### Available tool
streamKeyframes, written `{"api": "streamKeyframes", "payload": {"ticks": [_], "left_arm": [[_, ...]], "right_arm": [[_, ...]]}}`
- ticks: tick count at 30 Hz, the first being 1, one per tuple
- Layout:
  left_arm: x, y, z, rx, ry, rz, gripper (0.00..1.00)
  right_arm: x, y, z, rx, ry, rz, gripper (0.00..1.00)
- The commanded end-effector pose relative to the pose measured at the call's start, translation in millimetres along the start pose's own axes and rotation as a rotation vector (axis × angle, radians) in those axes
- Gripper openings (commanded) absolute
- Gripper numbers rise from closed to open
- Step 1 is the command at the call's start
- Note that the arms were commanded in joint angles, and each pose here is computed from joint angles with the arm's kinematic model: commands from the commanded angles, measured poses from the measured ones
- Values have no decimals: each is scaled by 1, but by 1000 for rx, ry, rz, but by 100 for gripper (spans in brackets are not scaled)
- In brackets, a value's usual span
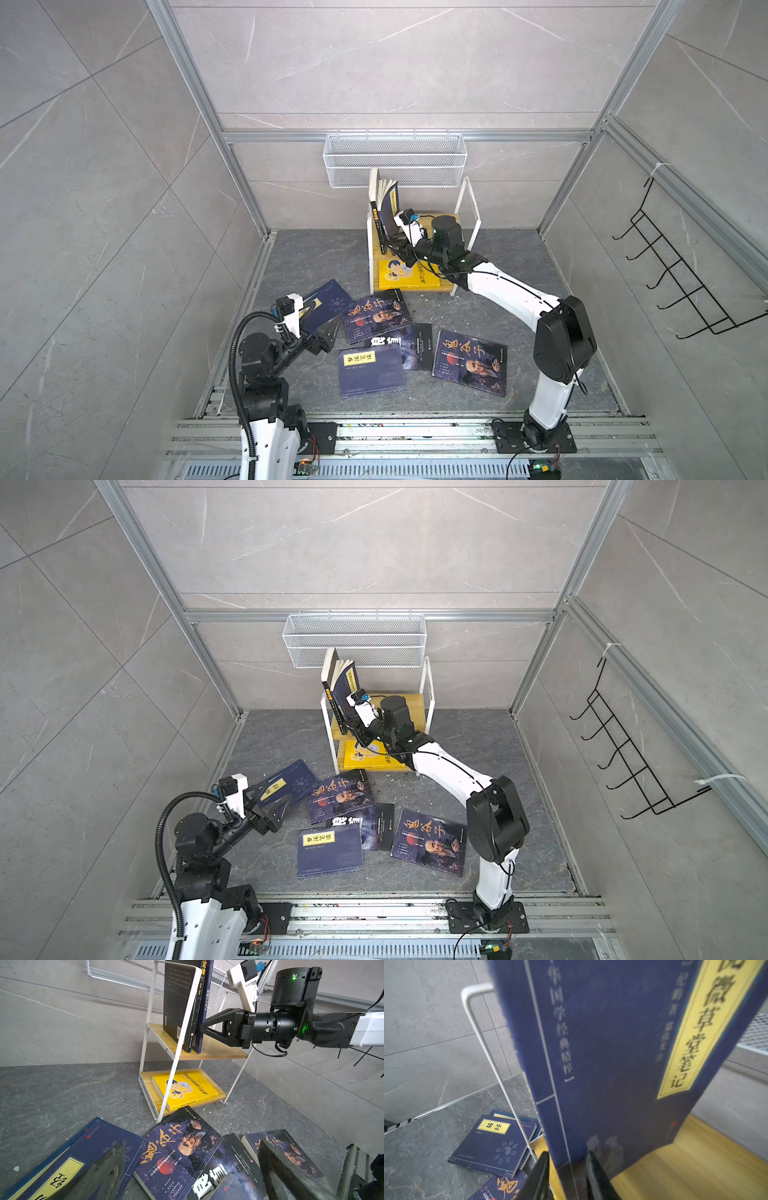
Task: Stacking books/files
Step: Move the book to the bookshelf.
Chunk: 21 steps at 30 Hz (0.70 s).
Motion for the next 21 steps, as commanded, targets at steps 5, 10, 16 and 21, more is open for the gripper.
{"api": "streamKeyframes", "payload": {"ticks": [5,10,16,21], "left_arm": [[1,6,-4,-42,-22,-19,100],[0,6,-4,-39,-27,-24,100],[1,8,-6,-44,-35,-33,100],[1,7,-6,-48,-33,-30,100]], "right_arm": [[31,4,16,-13,37,-27,40],[45,-11,6,-22,-57,12,38],[39,-16,-28,-78,-326,59,27],[19,-17,-43,-92,-549,83,18]]}}
Point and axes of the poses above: each gripper's point midway between its finger pads, its own x axis back along the fingers, its own z axis along the line the jaws close on, y = z × x, the point moved 7 cm from there along x, back along the fingers, and after that the axes turned 4 degrees about x, right-handed, at the moved point
